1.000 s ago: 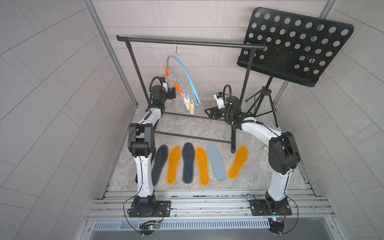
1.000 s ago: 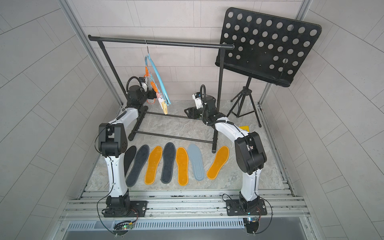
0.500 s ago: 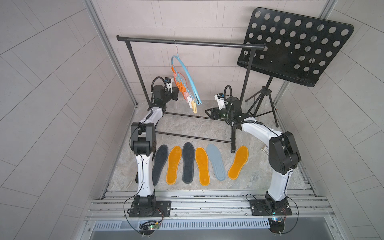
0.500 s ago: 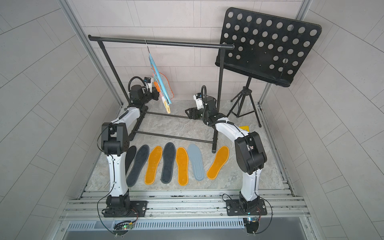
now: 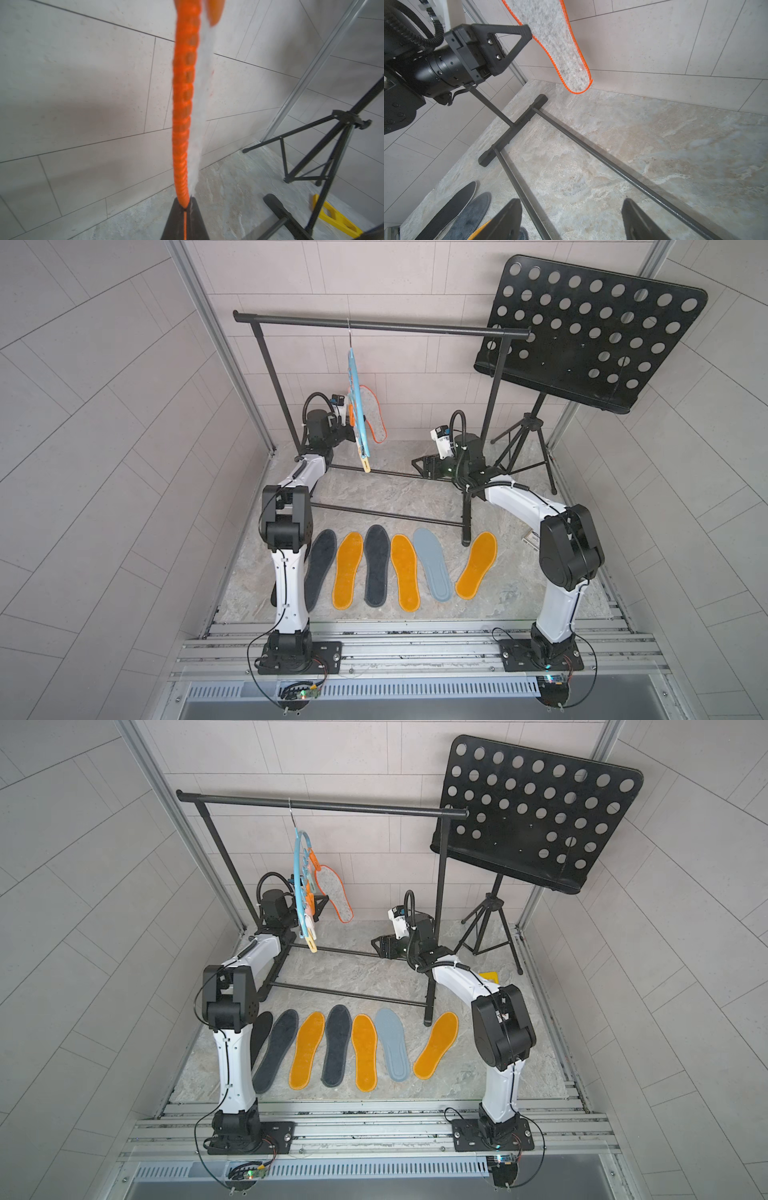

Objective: Take the shoe insoles off the hanger
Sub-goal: Open the clamp at the hanger.

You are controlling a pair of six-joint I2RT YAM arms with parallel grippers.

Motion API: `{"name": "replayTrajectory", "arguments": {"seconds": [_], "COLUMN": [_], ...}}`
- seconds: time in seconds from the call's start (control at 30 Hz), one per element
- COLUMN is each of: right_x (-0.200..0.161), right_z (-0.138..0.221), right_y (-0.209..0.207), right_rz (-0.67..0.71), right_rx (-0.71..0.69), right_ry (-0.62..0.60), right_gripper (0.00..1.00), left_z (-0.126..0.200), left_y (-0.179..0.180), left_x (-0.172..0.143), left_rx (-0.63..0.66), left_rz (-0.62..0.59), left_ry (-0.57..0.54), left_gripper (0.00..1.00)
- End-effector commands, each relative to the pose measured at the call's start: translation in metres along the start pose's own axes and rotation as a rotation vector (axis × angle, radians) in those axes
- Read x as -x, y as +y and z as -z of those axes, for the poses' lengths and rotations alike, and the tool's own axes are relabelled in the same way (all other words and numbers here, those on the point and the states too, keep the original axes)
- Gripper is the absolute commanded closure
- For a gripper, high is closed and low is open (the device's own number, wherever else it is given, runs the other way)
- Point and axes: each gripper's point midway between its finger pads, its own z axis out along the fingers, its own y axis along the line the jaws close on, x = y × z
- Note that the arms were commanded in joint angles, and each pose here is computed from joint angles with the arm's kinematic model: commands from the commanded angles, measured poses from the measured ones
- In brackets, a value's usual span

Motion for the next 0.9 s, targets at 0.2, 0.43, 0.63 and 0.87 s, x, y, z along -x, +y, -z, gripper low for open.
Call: {"name": "replayTrajectory", "arguments": {"seconds": [0.2,0.43,0.63,0.87], "right_x": [0.063,0.100,0.121,0.123], "right_z": [0.039,0.050,0.039,0.015], "right_y": [0.051,0.086,0.100,0.103], "right_rz": [0.130,0.169,0.189,0.182], "right_rx": [0.177,0.339,0.437,0.467], "right_ry": [-0.096,-0.105,-0.109,-0.081], "right_gripper": [0.22,0.25,0.27,0.34], "left_z": [0.042,0.059,0.075,0.097], "left_y": [-0.071,-0.104,-0.127,-0.149], "left_x": [-0.006,-0.027,-0.060,-0.079], "left_rx": [-0.195,-0.331,-0.404,-0.507], "left_rz": [0.054,0.119,0.125,0.113], "left_ry": [0.067,0.180,0.330,0.445], "left_gripper": [1.00,1.00,1.00,1.00]}}
